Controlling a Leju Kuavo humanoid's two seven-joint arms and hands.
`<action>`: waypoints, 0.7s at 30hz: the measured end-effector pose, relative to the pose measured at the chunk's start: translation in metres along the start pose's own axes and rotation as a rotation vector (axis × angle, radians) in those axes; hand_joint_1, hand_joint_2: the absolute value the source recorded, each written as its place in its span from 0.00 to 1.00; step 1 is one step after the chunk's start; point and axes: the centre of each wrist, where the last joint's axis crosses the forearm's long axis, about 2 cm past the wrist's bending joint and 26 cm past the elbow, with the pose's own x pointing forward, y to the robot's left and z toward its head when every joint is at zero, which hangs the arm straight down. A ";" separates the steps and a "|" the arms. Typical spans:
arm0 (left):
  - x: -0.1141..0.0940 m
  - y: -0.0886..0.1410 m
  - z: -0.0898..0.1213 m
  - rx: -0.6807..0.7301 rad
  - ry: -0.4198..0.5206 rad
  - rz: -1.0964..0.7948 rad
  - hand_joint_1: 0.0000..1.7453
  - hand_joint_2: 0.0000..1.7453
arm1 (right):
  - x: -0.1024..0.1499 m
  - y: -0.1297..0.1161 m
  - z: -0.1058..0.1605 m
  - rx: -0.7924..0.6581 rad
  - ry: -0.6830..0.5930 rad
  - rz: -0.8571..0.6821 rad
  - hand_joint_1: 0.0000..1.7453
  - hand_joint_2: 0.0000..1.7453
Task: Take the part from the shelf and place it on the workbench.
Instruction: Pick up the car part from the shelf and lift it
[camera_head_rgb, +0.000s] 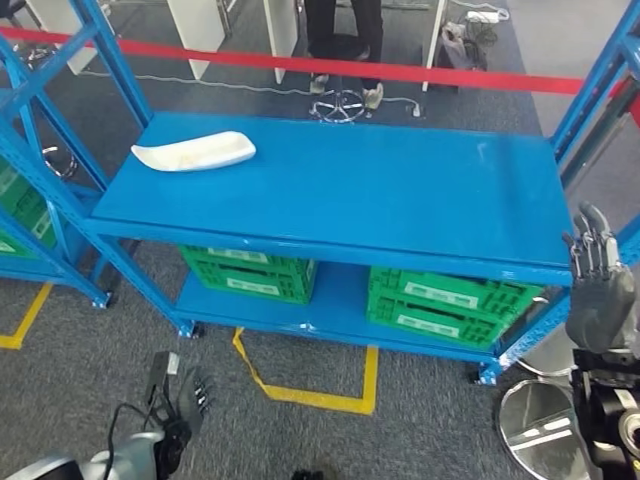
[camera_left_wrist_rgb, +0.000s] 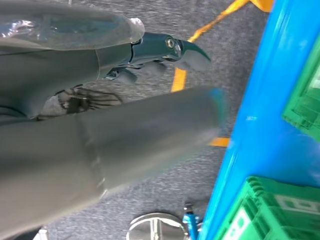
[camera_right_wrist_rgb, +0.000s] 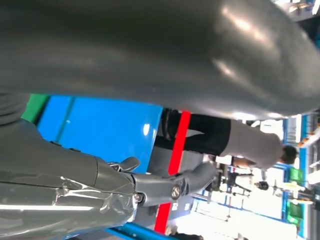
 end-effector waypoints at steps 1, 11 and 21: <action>0.000 -0.001 -0.001 -0.002 -0.001 0.000 0.00 0.00 | 0.001 0.000 -0.001 0.001 -0.004 0.002 0.00 0.00; -0.003 -0.008 -0.001 -0.015 0.006 0.004 0.00 0.00 | 0.001 -0.002 0.002 -0.004 0.003 0.010 0.00 0.00; 0.001 -0.010 -0.004 -0.016 -0.003 -0.004 0.00 0.00 | 0.002 -0.003 0.000 0.001 -0.003 0.011 0.00 0.00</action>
